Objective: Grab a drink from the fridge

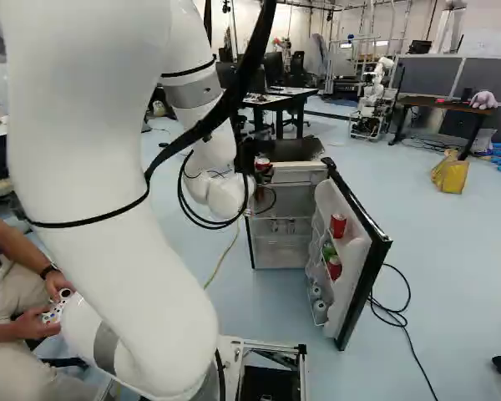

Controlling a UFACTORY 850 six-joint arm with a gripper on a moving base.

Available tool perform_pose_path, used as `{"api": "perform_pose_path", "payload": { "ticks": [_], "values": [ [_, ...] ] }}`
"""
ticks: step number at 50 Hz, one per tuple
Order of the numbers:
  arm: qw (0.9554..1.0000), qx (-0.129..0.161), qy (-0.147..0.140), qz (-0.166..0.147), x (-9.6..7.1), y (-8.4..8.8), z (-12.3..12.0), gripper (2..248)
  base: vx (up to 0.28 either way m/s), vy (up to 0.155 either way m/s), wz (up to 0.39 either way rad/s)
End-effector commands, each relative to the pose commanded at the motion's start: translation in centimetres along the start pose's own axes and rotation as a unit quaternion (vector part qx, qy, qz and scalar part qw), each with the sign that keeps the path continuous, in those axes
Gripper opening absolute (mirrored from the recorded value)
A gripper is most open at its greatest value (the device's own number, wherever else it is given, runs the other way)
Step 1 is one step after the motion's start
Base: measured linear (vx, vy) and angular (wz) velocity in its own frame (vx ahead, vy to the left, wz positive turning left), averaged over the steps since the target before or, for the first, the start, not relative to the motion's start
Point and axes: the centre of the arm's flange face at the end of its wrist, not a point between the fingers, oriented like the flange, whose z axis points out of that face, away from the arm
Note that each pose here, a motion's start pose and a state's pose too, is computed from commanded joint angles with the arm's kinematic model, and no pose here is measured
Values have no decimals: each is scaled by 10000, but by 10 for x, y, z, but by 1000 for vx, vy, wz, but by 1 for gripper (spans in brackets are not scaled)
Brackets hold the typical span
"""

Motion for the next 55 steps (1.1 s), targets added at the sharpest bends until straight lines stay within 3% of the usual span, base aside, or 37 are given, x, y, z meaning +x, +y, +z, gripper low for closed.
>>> {"api": "perform_pose_path", "payload": {
  "ticks": [38, 55],
  "values": [
    [10000, 13, -91, -27, 31, -4, 13, 90, 0, 0, 0],
    [9996, -8, -296, -28, 32, -3, 25, 90, 0, 0, 0]
  ]
}}
